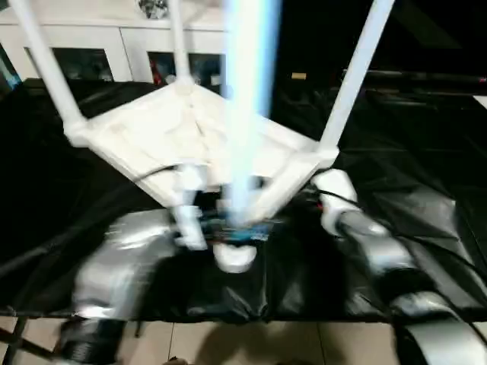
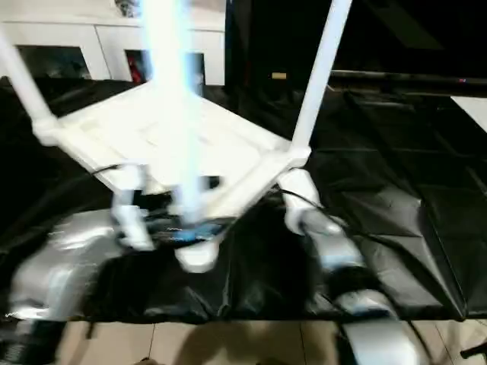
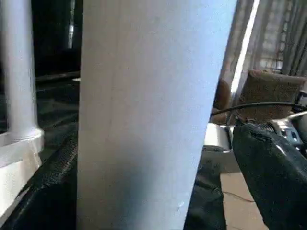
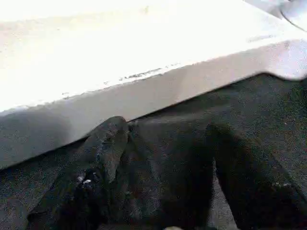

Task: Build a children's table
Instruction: Rotate table base, then rotate leg to tighten

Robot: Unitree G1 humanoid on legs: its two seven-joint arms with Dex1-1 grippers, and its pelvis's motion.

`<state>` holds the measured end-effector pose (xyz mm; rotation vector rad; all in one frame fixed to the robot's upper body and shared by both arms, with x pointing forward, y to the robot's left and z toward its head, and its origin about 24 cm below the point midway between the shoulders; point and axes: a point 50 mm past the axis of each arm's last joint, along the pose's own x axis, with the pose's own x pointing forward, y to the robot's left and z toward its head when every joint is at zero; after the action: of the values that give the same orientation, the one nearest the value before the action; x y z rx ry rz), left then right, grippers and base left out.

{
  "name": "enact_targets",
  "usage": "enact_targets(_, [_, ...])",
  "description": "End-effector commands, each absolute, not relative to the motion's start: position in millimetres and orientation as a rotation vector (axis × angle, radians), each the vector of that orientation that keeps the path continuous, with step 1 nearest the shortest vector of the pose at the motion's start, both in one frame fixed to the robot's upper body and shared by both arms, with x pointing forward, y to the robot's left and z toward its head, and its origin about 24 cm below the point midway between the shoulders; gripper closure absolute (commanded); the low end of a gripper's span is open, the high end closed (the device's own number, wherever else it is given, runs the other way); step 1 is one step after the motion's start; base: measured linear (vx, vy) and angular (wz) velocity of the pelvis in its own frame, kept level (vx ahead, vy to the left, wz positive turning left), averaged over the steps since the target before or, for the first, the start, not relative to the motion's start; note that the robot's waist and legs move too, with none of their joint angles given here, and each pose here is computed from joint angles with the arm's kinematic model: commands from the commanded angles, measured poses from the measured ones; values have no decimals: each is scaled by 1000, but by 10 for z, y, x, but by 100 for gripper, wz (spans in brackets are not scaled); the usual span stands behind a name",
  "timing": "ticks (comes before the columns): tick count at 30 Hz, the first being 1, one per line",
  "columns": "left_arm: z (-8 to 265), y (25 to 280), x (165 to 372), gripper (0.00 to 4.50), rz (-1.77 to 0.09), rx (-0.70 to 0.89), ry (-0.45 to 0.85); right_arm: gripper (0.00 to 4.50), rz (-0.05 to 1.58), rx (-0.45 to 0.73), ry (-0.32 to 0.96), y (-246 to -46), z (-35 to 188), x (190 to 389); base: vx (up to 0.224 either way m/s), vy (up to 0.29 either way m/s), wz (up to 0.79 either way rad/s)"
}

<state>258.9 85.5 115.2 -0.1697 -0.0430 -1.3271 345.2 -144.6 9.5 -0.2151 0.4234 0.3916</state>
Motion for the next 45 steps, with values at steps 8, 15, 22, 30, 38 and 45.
enact_targets(8, [1221,350,2651,1,-1388,-159,-109,142,514,-246,373,-1033,184,3540,0,0,0])
enact_targets(15, [1196,203,2737,1,-1344,-155,-135,142,470,-180,364,-926,244,3600,0,0,0])
enact_targets(22, [1141,88,2802,1,-1281,-143,-149,142,421,-86,330,-737,426,3721,0,0,0])
enact_targets(30, [1081,352,3004,1,-1185,-15,-154,142,440,-173,247,-984,634,3846,0,0,0])
enact_targets(38, [804,847,2891,1,-1264,106,11,142,461,-257,277,-1629,460,3678,0,0,0])
enact_targets(45, [553,1085,2870,34,-1290,210,208,97,593,-235,315,-1974,396,3376,0,0,0])
